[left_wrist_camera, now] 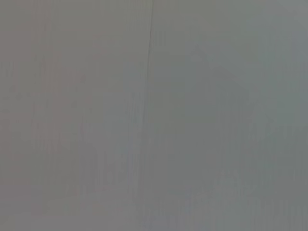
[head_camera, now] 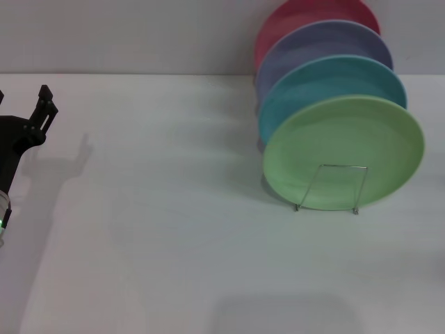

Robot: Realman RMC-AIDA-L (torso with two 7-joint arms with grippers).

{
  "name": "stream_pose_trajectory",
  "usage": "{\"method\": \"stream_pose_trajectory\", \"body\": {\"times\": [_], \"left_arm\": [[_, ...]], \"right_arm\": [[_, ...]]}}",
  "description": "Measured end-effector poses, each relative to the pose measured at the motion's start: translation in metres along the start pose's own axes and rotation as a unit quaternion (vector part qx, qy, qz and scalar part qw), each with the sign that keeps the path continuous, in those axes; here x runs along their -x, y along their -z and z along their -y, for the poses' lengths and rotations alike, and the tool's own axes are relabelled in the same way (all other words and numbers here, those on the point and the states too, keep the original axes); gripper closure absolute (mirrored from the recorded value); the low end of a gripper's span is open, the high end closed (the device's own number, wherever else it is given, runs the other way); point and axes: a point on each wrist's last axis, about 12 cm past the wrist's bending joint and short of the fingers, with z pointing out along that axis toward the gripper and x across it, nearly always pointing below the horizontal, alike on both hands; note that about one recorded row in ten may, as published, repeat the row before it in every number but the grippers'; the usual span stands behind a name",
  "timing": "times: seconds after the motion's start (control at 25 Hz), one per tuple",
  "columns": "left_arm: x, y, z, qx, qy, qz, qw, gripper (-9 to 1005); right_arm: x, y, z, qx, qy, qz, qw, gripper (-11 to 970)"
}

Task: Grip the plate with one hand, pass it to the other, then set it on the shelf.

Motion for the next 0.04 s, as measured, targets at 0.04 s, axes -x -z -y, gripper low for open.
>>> {"method": "stream_pose_trajectory", "body": {"times": [0.04], "left_arm": [[-0.0002, -0.0002, -0.0002, 0.0, 0.0, -0.001, 1.0, 154]], "right_arm": [[0.0, 0.0, 0.0, 0.0, 0.0, 0.0, 1.0, 233]]}}
